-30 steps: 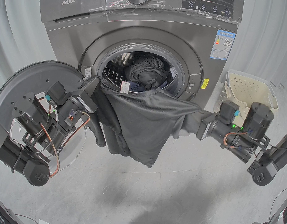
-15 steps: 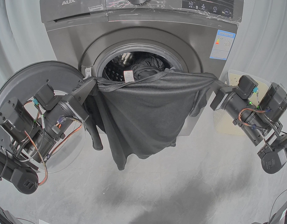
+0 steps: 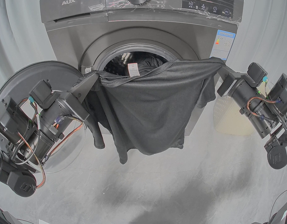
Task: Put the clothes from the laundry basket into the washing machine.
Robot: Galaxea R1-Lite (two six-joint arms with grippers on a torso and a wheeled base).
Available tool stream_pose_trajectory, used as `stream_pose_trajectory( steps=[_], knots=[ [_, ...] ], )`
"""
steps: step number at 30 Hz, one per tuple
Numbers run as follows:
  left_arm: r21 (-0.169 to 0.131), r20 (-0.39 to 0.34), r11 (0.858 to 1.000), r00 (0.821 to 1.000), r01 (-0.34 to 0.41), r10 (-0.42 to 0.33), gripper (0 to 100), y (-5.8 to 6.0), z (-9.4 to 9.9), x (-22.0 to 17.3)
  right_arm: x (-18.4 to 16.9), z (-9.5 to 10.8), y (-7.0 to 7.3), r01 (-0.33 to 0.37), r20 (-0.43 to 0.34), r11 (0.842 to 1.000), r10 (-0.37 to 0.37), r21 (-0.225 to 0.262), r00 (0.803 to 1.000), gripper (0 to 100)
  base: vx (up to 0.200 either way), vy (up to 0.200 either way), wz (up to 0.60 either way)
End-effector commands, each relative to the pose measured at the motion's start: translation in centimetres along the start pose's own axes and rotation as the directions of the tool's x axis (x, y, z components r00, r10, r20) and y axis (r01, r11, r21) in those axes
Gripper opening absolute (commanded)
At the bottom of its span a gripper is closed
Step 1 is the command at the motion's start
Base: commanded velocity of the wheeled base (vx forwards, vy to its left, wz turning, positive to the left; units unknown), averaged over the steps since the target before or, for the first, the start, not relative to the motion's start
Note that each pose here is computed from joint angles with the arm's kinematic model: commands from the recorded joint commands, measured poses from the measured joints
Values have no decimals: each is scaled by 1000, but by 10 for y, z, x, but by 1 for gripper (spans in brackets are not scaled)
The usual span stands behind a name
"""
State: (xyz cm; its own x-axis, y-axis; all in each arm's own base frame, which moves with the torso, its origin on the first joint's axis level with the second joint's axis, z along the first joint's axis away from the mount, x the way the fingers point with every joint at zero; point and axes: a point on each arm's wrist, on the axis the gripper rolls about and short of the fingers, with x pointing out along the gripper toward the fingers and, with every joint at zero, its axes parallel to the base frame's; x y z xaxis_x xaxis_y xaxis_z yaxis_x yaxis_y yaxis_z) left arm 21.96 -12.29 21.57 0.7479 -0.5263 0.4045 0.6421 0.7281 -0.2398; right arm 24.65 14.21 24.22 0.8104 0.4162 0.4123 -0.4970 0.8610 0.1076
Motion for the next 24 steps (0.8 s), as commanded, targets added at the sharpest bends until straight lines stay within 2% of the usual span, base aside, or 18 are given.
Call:
stream_pose_trajectory(
  steps=[1, 7, 10, 12, 16, 17, 19, 22, 23, 24],
  knots=[
    [0, 6, 1000, 1000, 1, -1, 0, 0, 1, 1, 0, 3, 0, 0, 10, 1000, 0, 0, 1000, 0, 0, 0, 0],
    [-7, 4, 1000, 1000, 21, -21, 0, -6, 0, 2, -2, 3, 0, 1, 7, 1000, -1, 0, 1000, 0, 0, 0, 0],
    [-1, -32, 998, 997, 64, -64, 0, -19, -7, 2, -7, 2, 4, -10, -10, 1000, 10, 5, 1000, 0, 0, 0, 0],
    [2, -52, 998, 996, 68, -68, 0, -19, -10, 6, -7, -2, 3, -5, -26, 1000, 5, 0, 1000, 0, 0, 0, 0],
    [-12, -98, 996, 992, 84, -85, 0, -25, -14, 17, -13, -27, 4, -10, -123, 1000, 11, 3, 992, 0, 0, 0, 0],
    [-23, -105, 995, 989, 100, -102, 0, -30, -16, 24, -18, -43, 5, -21, -182, 1000, 22, 5, 983, 0, 0, 0, 0],
    [-25, -92, 995, 991, 99, -101, 0, -32, -19, 34, -22, -67, 11, -42, -261, 999, 44, 14, 964, 0, 0, 0, 0],
    [-22, -72, 994, 992, 104, -106, 0, -32, -18, 46, -26, -85, 21, -74, -308, 997, 79, 28, 948, 0, 0, 0, 0],
    [-22, -67, 994, 992, 106, -107, 0, -32, -18, 52, -29, -91, 26, -89, -331, 995, 95, 34, 939, 100, 0, 0, 0],
    [-23, -66, 994, 992, 104, -106, 0, -32, -19, 54, -30, -93, 29, -96, -339, 995, 103, 37, 935, 100, 0, 0, 0]
  ],
)
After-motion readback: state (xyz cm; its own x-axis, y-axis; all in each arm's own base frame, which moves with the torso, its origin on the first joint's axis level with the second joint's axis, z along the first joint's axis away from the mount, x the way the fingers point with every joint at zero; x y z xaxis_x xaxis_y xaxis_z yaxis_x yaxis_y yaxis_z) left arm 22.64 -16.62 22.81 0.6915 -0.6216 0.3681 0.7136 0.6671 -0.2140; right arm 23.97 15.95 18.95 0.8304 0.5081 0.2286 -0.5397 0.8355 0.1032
